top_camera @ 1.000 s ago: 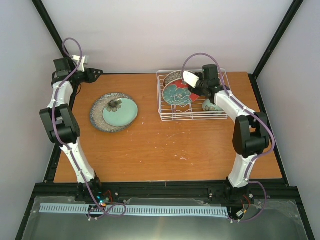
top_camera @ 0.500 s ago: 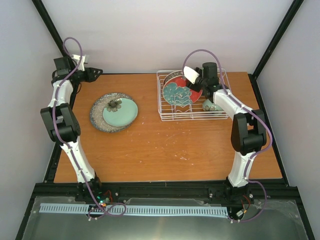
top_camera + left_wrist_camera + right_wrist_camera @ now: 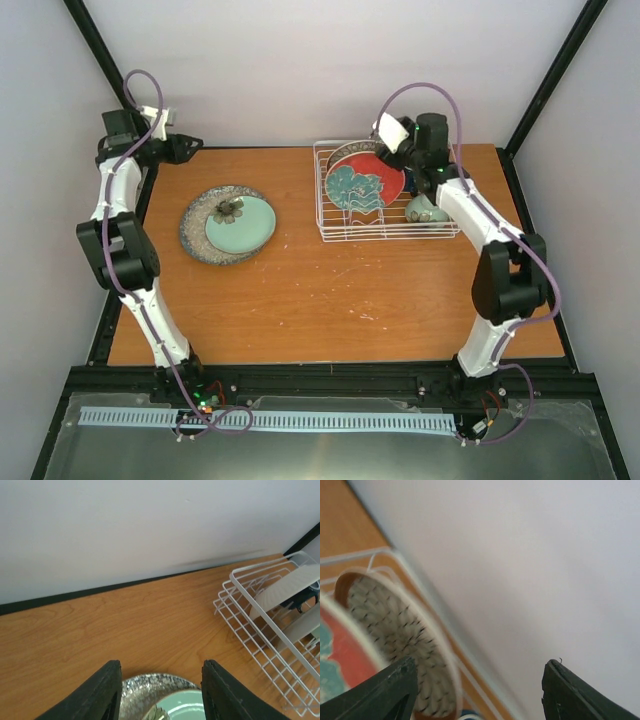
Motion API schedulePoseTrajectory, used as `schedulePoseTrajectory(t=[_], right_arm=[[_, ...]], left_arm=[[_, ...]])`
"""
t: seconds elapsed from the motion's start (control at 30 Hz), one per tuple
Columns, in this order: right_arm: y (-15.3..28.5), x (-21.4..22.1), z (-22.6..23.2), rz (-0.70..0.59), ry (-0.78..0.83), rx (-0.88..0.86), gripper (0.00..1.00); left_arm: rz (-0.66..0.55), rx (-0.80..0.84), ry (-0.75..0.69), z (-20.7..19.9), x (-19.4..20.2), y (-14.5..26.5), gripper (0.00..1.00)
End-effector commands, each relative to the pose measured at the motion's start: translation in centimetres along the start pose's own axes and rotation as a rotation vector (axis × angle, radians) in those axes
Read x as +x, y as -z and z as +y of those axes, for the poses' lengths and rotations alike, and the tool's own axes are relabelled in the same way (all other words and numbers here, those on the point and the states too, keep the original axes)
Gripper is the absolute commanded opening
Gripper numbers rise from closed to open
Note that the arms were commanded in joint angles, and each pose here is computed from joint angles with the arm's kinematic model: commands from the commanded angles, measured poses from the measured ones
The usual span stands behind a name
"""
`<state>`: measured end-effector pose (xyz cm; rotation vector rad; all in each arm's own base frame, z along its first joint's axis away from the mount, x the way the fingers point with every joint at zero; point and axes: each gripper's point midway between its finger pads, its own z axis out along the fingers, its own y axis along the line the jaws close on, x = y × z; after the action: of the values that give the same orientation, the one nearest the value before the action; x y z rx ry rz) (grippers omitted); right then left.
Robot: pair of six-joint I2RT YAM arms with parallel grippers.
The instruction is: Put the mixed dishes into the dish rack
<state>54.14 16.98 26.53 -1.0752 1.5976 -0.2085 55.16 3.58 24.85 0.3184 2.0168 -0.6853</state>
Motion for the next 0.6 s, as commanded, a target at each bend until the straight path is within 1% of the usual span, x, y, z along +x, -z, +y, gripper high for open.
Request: schedulePoseTrajectory(t=[0.0,0.13,0.23,0.3,0.37,0.43,0.57], right_arm=[[7.2,-7.8,-7.0,-0.212,-0.063,0.212,0.68],[12.1,-10.7,-8.7,-0.301,-0.143,0.267,0.70],[15.4,-12.6,-8.4,-0.385,-0.241,0.225,0.71],[17.9,-14.0,-7.9,-0.453,-0.311,0.181,0.72],[19.0,-14.7,-6.8,-0.484,-0.370,0.126,0.74],[19.5,-15.8,-5.5,-0.499,-0.376,0.093,0.74],[19.9,-17.3,-4.0,-0.520,-0.432,0.015,0.75]], left_arm=[[0.083,-0.022,-0.021,-1.7,0.2,2.3,0.45],[0.172,-0.028,0.098,-0.6,3.6,3.2,0.44],[0.259,-0.081,0.187,1.3,7.2,3.3,0.43],[0.344,-0.124,0.236,2.3,10.2,3.3,0.43],[0.433,-0.130,0.296,2.7,13.1,3.2,0.42],[0.498,-0.142,0.337,3.2,15.3,2.9,0.41],[0.587,-0.170,0.418,4.2,18.9,2.5,0.39]])
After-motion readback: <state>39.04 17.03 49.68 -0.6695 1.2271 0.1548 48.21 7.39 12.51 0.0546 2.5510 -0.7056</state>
